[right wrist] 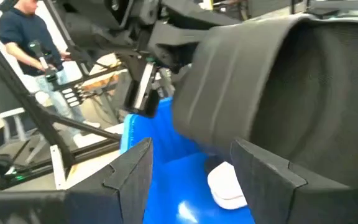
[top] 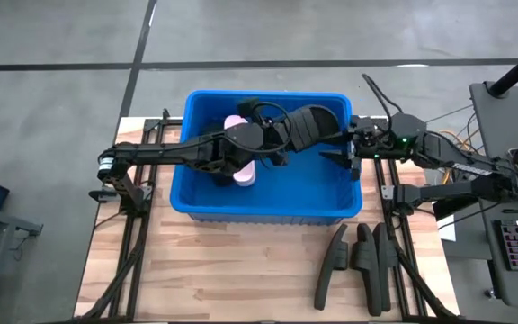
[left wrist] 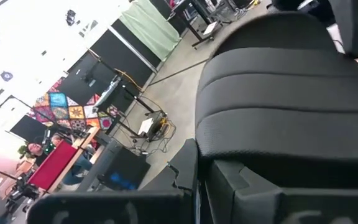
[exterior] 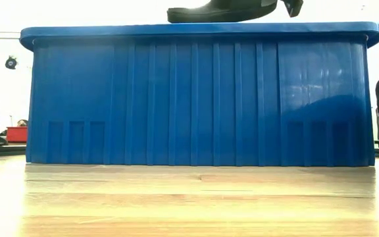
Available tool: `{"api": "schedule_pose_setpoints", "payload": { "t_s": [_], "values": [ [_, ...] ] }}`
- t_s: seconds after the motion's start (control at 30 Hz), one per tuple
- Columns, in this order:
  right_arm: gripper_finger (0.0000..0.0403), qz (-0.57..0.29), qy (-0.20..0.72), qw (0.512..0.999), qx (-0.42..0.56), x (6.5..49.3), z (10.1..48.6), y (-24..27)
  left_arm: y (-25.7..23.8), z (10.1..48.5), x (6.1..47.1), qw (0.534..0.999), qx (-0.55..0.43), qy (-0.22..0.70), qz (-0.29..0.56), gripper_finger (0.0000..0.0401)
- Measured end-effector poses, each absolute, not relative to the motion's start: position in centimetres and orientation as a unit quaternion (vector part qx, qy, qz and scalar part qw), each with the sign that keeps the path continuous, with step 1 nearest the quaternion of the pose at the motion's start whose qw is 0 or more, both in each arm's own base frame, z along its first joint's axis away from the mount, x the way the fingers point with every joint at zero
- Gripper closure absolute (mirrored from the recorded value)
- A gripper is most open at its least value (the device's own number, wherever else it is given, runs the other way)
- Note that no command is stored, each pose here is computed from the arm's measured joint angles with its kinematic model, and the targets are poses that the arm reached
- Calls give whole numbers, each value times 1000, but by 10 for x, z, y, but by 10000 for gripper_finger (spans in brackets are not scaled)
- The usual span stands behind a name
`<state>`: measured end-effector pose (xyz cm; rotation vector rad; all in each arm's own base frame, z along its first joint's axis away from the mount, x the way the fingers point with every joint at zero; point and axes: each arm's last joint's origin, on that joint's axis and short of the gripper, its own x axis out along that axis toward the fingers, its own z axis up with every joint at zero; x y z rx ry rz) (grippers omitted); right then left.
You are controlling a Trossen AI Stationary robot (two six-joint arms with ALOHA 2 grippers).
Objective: Pick and place slides into bin
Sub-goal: Put the black slide into the bin
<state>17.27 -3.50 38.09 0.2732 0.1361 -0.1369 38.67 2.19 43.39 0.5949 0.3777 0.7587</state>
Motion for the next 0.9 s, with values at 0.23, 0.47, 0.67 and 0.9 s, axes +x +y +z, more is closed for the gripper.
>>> {"api": "schedule_pose_setpoints", "payload": {
  "t_s": [0.23,0.47,0.67,0.9],
  "values": [
    [193,-95,66,984,134,159,383,-34,21,434,387,870,285,179,361,401],
    [193,-106,81,982,131,168,378,-36,21,439,387,874,275,155,369,401],
    [193,-102,78,984,124,183,376,-39,22,439,387,874,274,153,370,401],
    [193,-102,64,985,122,192,376,-41,22,435,392,874,274,155,369,401]
  ]
}}
